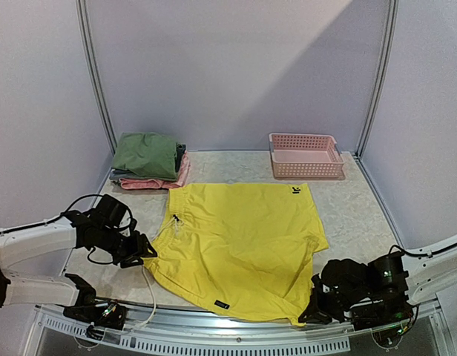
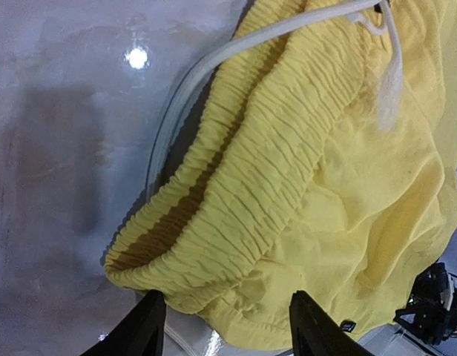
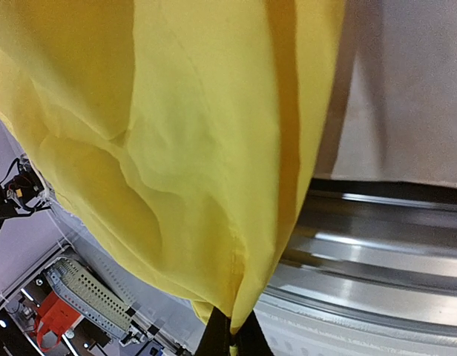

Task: Fold and stack the mixed laundry pile
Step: Pick up the flattened shorts from the corner of the board.

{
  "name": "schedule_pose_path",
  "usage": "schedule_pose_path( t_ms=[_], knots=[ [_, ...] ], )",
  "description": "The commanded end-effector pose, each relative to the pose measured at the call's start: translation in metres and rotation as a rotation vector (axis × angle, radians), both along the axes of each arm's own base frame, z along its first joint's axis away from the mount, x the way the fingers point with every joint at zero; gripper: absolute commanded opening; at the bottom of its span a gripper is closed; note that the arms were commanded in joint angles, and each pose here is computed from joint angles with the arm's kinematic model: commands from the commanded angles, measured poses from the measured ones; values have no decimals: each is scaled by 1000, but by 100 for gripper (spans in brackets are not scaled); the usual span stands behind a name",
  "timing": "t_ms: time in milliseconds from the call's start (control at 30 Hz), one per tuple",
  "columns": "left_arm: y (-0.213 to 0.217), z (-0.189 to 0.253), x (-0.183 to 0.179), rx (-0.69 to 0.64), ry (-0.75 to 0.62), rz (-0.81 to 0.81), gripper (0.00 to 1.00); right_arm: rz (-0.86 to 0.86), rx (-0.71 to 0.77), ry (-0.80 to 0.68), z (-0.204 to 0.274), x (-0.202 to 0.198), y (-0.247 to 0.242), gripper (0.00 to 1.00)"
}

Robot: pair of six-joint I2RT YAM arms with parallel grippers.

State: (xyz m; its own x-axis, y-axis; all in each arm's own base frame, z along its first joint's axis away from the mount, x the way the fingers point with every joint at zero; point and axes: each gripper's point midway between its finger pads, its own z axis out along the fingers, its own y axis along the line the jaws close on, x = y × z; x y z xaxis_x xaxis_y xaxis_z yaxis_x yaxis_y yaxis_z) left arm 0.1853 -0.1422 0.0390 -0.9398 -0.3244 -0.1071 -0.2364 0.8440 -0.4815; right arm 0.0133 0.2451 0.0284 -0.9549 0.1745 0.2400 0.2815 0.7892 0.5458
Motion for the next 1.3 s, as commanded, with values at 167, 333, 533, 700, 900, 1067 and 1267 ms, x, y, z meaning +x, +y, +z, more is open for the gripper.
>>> schedule_pose_path(
  t_ms=[167,333,533,700,900,1067,1267],
  knots=[
    [17,-9,-11,73,42,29,57,-54,-46,-6,6,2,-20,0],
    [25,0,-12,92,14,78,60,-56,-79,-4,5,2,-26,0],
    [26,-9,-11,82,7,111,54,-67,-97,-3,6,2,-33,0],
    [11,-19,-4,-4,-11,113,51,-78,-97,-3,8,2,-37,0],
    [4,-25,2,-32,-18,100,36,-87,-87,-1,11,2,-37,0],
    [-9,-16,12,-63,-43,70,0,-88,-88,4,12,1,-38,0],
    [12,27,8,68,-36,83,0,-159,-125,-11,41,10,-45,0]
  ],
)
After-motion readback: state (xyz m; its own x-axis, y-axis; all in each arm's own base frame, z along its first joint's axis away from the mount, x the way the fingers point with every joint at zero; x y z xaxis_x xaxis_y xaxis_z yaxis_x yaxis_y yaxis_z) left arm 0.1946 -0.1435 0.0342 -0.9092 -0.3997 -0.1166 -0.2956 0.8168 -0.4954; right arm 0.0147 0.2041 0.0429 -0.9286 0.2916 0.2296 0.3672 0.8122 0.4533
